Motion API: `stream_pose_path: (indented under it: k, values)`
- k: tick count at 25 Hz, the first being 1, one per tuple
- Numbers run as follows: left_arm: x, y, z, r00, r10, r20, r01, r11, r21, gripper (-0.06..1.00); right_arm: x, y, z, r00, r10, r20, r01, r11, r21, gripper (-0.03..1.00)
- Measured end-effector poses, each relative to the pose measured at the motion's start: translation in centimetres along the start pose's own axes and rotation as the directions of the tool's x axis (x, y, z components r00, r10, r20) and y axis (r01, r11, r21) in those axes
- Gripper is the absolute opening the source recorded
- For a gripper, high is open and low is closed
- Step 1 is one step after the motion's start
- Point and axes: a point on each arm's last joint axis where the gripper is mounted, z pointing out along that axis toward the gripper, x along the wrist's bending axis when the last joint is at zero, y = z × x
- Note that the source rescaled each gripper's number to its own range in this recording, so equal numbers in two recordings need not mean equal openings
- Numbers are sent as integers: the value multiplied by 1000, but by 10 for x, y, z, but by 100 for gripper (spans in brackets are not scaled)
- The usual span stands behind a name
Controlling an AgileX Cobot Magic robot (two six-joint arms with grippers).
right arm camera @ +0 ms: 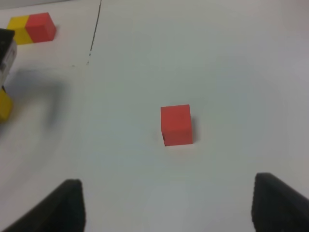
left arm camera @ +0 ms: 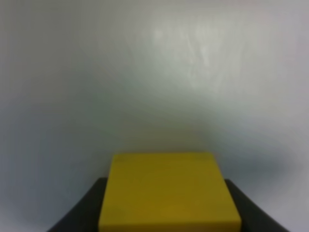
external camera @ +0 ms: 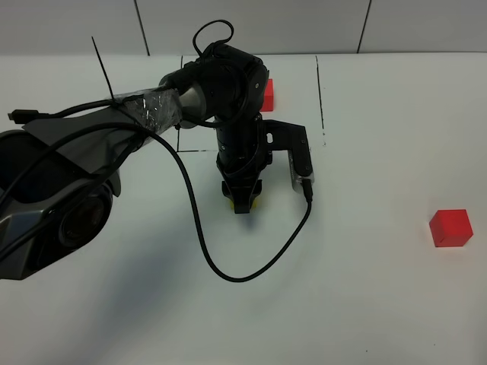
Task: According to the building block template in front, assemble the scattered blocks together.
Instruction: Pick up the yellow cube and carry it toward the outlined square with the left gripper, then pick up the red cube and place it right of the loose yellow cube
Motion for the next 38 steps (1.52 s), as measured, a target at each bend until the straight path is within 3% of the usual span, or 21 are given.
stream_pose_path:
  k: [7, 8, 16, 20, 22, 25, 28, 33, 38]
  values:
    - [0, 0, 0, 1000, 10, 1, -10, 1000, 1, 4, 0, 0, 0, 1000, 0, 0, 0, 1000, 0, 48]
    - [0, 0, 0, 1000, 10, 2, -10, 1000, 1, 9, 0, 0, 0, 1000, 0, 0, 0, 1000, 0, 48]
    - [-2, -1, -14, 1000, 3, -6, -3, 1000, -6, 86, 0, 0, 0, 1000, 1, 0, -1, 1000, 0, 48]
    - [-7, -2, -53, 996, -63, -70, 59, 997, -57, 98, 0, 0, 0, 1000, 1, 0, -1, 1000, 0, 48]
    - [-8, -6, -77, 983, -147, -108, 137, 986, -98, 99, 0, 0, 0, 1000, 1, 0, -1, 1000, 0, 48]
    - [-5, -19, -107, 941, -283, -185, 256, 954, -156, 100, 0, 0, 0, 1000, 1, 0, -1, 1000, 0, 48]
    - [1, -48, -137, 864, -441, -244, 399, 894, -202, 100, 0, 0, 0, 1000, 1, 0, -1, 1000, 0, 48]
    - [5, -109, -164, 725, -643, -247, 591, 765, -256, 100, 0, 0, 0, 1000, 1, 0, -1, 1000, 0, 48]
    - [-12, -176, -183, 578, -785, -222, 735, 619, -277, 100, 0, 0, 0, 1000, 1, 0, -1, 1000, 0, 48]
